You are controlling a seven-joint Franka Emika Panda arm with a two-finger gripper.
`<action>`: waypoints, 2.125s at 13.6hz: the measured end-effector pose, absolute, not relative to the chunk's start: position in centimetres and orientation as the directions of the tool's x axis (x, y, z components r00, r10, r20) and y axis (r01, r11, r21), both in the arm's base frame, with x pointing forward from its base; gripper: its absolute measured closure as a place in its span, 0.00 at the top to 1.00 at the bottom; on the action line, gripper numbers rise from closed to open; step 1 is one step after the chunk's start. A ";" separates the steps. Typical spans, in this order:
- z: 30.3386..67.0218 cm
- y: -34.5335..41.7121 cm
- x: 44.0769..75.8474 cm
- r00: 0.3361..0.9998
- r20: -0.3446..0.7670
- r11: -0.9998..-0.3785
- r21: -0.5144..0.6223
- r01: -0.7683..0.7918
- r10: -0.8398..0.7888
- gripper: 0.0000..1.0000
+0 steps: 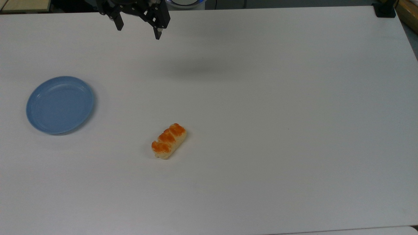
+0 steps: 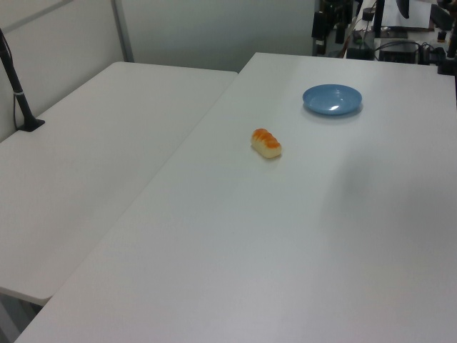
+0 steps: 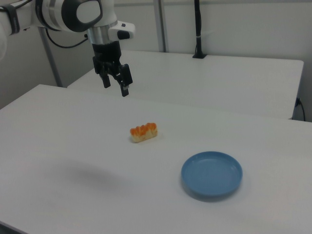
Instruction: Put the bread on a plate
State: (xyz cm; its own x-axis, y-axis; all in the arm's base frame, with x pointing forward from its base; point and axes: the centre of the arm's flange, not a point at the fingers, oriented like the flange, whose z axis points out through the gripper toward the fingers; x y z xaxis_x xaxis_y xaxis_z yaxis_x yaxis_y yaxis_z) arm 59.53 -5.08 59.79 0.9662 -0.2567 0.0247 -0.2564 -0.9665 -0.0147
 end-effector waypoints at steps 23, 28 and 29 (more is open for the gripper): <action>51.2 -1.0 62.7 0.980 -0.113 -0.987 0.020 -0.161 -0.162 1.00; 50.5 -1.3 63.0 0.987 -0.123 -0.995 0.014 -0.098 -0.099 0.97; 50.0 -1.2 63.2 0.986 -0.132 -0.995 0.012 -0.098 -0.098 0.97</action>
State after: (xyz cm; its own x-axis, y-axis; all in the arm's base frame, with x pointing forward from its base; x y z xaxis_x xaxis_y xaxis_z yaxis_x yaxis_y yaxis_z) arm 63.17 -1.16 49.97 0.9864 -0.0983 -0.1320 -0.0976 -0.9952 0.0119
